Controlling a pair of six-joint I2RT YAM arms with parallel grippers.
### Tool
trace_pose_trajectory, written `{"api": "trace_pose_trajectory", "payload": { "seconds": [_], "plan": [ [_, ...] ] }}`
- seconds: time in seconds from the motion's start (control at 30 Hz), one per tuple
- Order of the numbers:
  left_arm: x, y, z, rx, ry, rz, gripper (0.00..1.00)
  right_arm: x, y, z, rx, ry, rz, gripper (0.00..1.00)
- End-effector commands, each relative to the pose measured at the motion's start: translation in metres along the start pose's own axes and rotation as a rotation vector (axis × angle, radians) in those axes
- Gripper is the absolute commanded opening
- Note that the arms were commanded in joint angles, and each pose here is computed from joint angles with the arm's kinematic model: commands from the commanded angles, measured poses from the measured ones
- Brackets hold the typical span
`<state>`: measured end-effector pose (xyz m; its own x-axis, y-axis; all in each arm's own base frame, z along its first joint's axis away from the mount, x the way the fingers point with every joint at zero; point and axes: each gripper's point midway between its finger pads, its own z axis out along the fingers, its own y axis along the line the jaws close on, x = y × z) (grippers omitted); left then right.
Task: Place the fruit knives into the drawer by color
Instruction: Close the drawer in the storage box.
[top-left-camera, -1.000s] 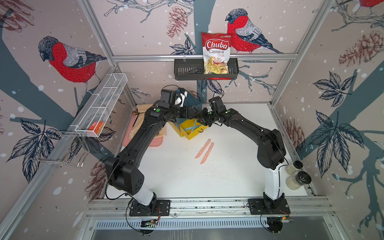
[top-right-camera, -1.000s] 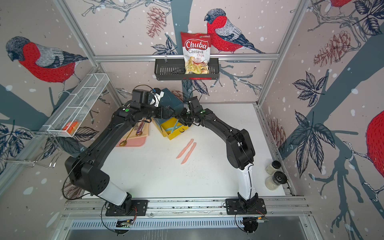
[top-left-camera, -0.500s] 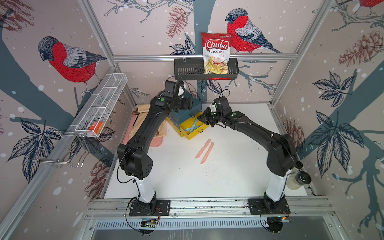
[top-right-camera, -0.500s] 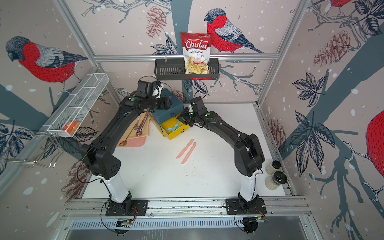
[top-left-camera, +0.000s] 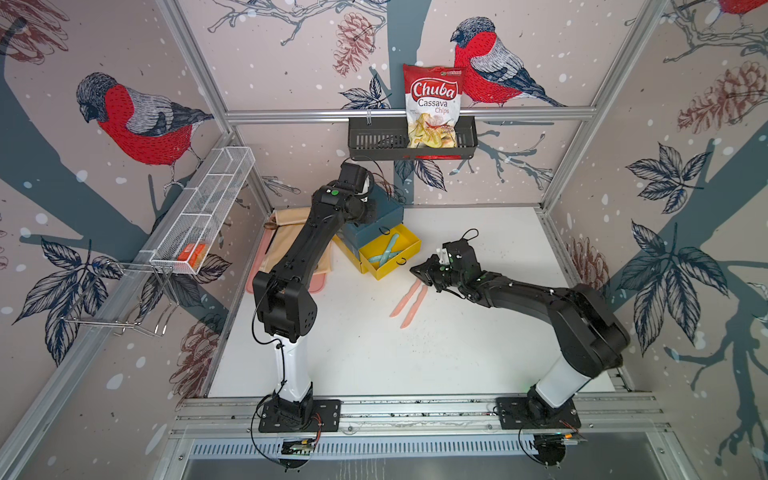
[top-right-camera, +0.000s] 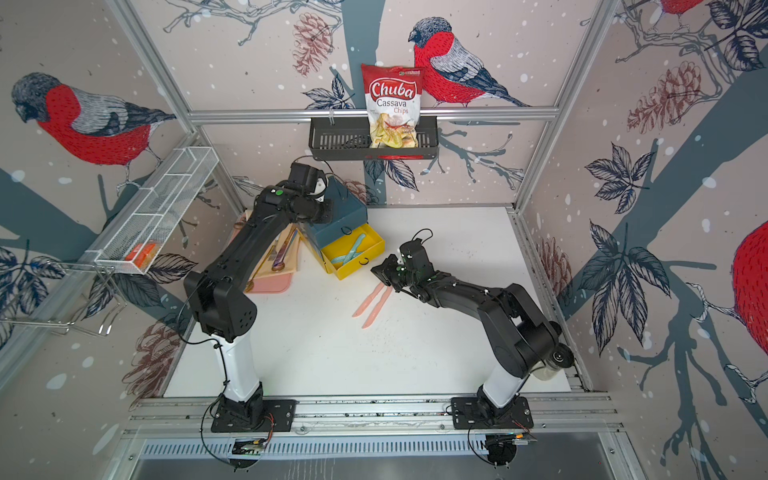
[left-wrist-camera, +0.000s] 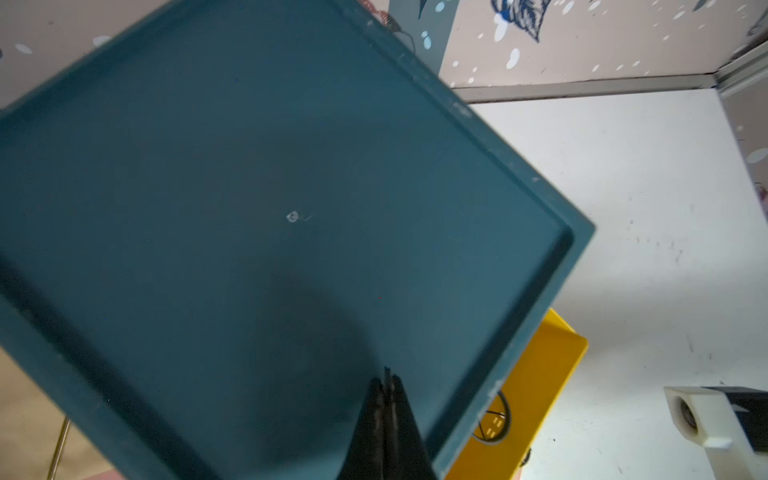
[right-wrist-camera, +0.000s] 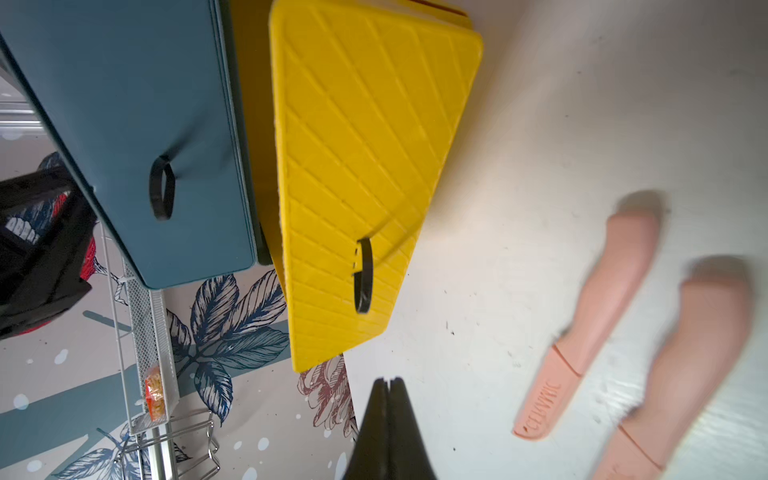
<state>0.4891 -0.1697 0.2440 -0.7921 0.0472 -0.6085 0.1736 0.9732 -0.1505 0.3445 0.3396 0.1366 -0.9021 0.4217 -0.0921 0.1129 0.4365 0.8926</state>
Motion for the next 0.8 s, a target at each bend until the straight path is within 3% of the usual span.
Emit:
{"api": "trace_pose_trajectory", "payload": {
  "seconds": [0.0,0.3,0.77],
  "plan": [
    [0.014,0.010,0.012,-0.033,0.054,0.000,0.00,-0.011,0.029,0.012,-0.113,-0.013,-0.047,0.00],
    [0.027,0.014,0.035,-0.010,0.113,-0.021,0.00,-0.031,0.025,0.063,-0.128,0.037,-0.052,0.00],
    [0.037,0.013,0.049,0.051,0.149,-0.058,0.00,-0.056,0.053,0.114,-0.252,0.061,-0.060,0.00]
  ]
}}
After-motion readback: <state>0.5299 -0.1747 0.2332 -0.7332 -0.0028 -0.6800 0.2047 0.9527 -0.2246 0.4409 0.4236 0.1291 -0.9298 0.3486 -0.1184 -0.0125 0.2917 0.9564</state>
